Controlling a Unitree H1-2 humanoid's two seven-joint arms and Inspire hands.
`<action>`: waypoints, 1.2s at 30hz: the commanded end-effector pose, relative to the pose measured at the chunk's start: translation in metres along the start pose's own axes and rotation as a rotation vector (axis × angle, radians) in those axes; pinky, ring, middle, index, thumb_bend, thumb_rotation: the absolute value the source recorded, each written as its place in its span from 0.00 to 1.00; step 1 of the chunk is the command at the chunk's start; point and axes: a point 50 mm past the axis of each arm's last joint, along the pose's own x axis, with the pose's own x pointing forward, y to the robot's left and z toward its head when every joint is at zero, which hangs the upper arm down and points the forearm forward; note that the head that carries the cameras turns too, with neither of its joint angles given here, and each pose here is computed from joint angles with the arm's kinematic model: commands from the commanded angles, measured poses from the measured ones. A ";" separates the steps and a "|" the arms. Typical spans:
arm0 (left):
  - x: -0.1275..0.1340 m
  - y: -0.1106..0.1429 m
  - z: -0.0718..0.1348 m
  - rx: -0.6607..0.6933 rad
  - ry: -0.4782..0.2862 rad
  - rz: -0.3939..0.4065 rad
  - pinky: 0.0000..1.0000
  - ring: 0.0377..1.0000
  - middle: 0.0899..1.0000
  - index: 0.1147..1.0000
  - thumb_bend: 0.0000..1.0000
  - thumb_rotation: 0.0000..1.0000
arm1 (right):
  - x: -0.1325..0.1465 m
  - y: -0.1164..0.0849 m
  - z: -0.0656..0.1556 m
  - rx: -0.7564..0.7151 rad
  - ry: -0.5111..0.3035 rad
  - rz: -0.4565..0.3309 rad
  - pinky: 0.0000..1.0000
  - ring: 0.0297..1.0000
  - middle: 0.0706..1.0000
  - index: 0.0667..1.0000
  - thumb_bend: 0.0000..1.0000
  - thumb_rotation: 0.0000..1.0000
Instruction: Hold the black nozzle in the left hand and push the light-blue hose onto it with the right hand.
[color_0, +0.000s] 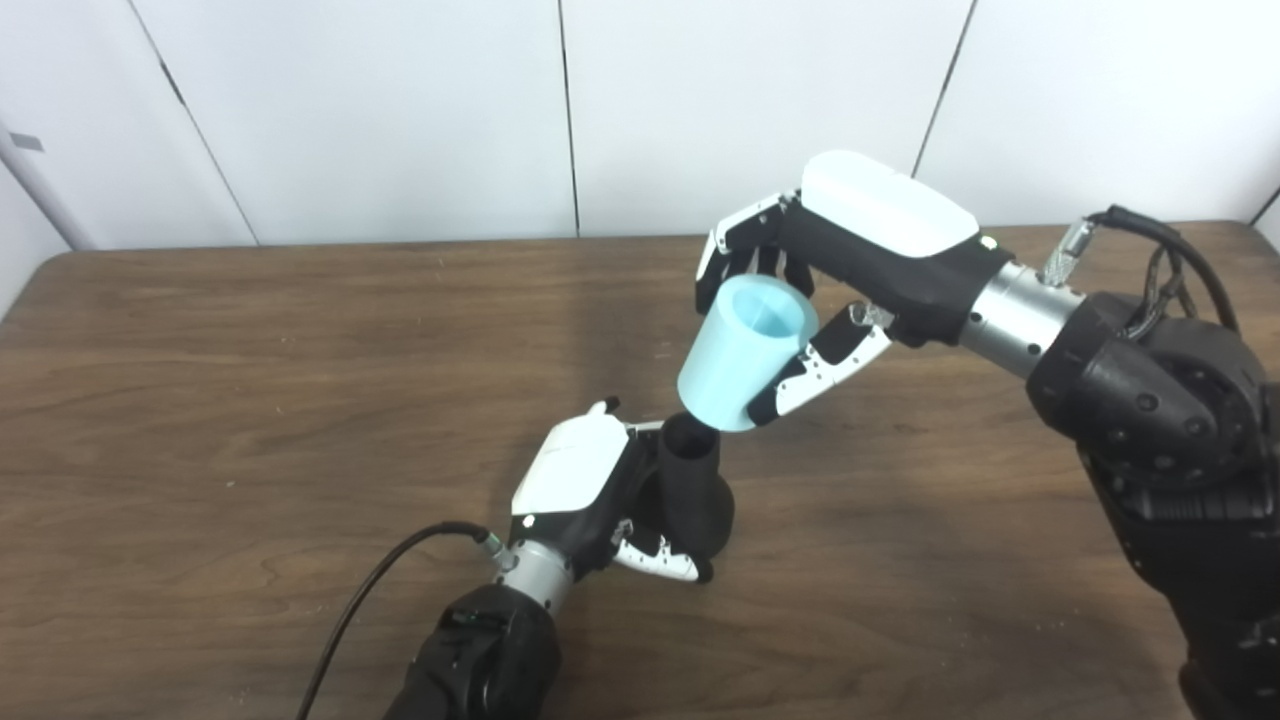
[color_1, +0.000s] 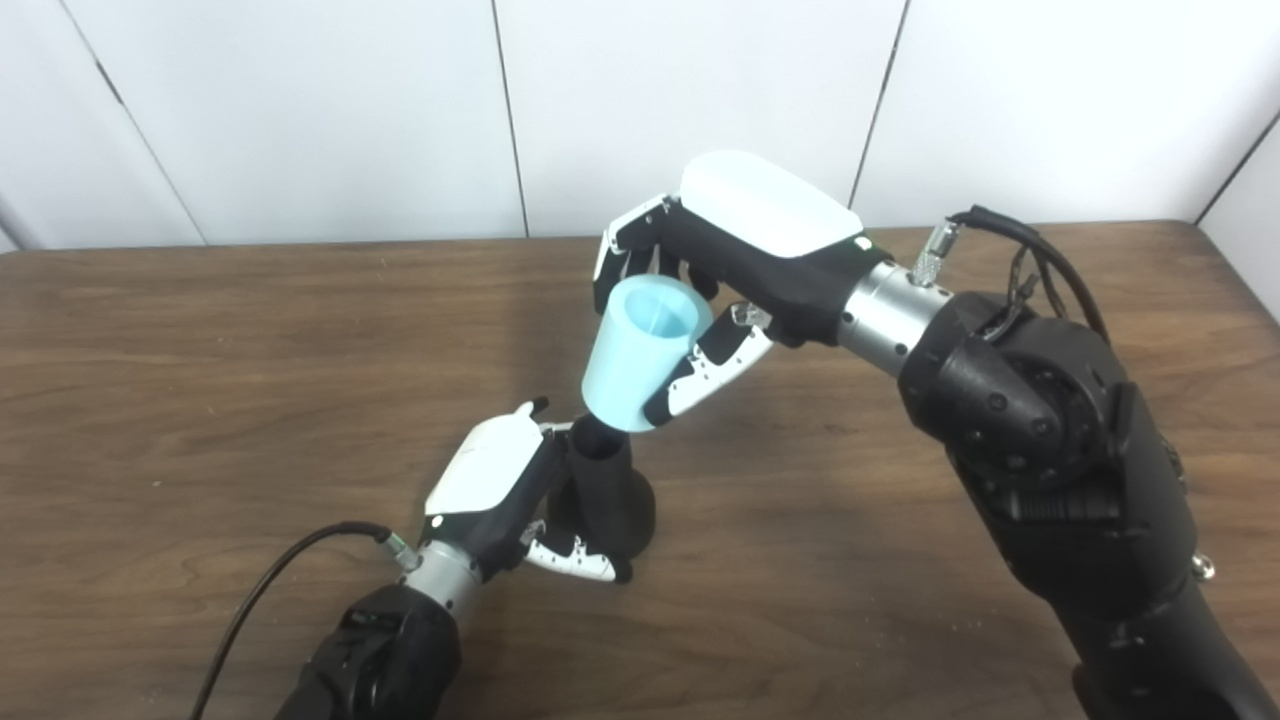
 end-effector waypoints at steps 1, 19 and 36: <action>-0.003 -0.035 -0.008 -0.012 0.043 -0.169 1.00 0.71 0.42 0.44 0.52 0.00 | 0.001 -0.008 0.004 -0.033 -0.026 -0.041 0.31 0.41 0.47 0.48 0.50 0.00; -0.002 -0.037 -0.007 -0.013 0.045 -0.172 1.00 0.71 0.42 0.44 0.52 0.00 | 0.003 0.011 0.002 -0.003 -0.033 -0.016 0.32 0.40 0.46 0.47 0.50 0.00; -0.001 -0.036 -0.005 -0.010 0.048 -0.181 1.00 0.71 0.42 0.44 0.52 0.00 | 0.006 0.021 0.005 -0.079 -0.045 -0.039 0.31 0.41 0.46 0.49 0.50 0.00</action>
